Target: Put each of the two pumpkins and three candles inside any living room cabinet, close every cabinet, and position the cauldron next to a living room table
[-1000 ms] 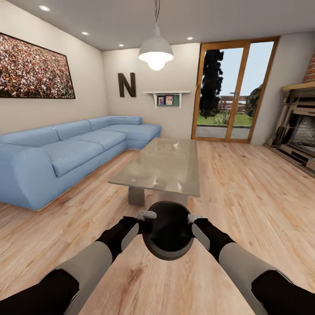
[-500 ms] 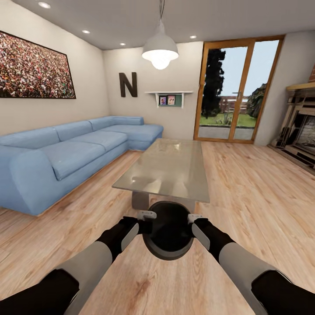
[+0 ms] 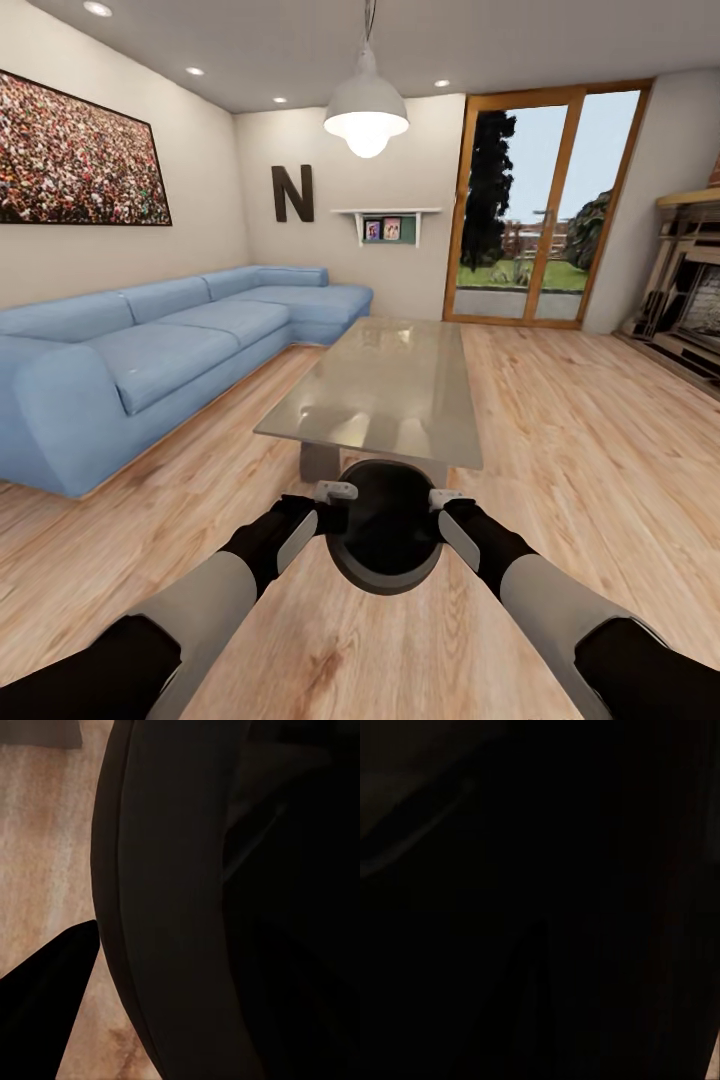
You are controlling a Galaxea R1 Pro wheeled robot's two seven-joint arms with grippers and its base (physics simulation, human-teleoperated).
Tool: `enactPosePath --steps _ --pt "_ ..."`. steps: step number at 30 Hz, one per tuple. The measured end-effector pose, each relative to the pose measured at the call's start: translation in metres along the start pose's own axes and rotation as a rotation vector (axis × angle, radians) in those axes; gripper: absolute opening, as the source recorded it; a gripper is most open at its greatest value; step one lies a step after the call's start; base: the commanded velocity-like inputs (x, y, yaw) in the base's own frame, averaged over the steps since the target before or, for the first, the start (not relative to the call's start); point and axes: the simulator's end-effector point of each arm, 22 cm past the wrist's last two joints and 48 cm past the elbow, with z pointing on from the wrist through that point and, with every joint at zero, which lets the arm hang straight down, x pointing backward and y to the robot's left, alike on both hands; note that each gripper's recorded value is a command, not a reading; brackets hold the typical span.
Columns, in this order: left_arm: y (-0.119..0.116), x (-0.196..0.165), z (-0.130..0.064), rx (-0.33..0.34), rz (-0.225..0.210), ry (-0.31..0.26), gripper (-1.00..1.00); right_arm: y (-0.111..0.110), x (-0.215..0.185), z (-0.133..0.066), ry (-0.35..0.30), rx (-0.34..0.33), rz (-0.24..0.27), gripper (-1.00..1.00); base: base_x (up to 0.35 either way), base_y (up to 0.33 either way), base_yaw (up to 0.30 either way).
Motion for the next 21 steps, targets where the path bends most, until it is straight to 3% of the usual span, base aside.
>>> enactPosePath --steps 12,21 --pt "-0.0006 -0.0048 -0.0043 -0.001 0.003 -0.010 -1.00 0.0007 -0.0045 -0.0044 -0.011 0.000 -0.001 -1.00 0.000 0.000 -0.181" --pt "-0.0007 -0.0056 -0.0052 -0.001 0.003 -0.012 -1.00 0.0008 -0.0054 -0.0054 -0.013 0.000 -0.002 -1.00 0.000 0.000 -0.030"
